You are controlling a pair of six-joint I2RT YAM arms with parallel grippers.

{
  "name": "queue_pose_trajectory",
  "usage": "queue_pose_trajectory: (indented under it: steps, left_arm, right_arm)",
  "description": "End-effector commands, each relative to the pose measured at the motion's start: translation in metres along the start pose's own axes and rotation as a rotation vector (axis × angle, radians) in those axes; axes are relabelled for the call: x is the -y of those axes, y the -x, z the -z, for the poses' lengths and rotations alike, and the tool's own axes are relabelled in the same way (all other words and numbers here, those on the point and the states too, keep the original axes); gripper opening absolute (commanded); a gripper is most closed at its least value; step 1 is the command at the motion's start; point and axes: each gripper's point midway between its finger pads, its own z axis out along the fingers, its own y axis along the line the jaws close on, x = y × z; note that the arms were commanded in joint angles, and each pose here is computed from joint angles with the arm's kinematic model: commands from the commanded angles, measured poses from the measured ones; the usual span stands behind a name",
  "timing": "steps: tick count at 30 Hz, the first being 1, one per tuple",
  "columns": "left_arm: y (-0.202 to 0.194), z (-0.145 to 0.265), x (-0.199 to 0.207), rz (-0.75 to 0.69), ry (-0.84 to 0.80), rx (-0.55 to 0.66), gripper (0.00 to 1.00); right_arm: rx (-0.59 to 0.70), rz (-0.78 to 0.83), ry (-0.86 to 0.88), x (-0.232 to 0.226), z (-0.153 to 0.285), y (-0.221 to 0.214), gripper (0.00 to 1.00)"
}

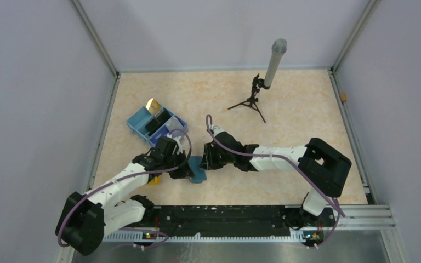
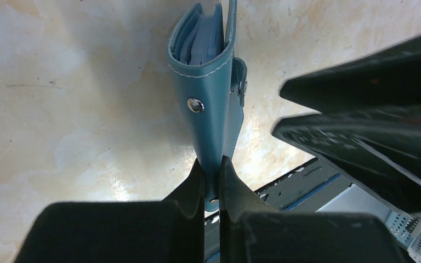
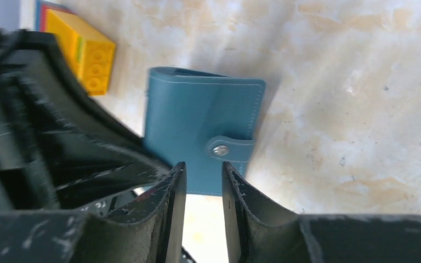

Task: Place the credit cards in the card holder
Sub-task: Close the card holder at the center of the board.

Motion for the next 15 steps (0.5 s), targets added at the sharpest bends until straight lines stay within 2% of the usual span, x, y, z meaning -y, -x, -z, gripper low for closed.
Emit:
queue_pose_trajectory:
  steps: [1,15]
  left_arm:
    - [-0.0082,0.0002,-0.0168,-0.018,0.076,-0.025,0.0]
    - [-0.0091,-0.0013,-0.0167,-0.021,0.073,-0.034,0.0]
  right_arm:
    - [-0.002,-0.068,-0.044,0.0065,-0.0147,-0.0028,0.31]
    - [0.019,-0.117,0.008,-0.0014,-0.0227,-0.0011,0.39]
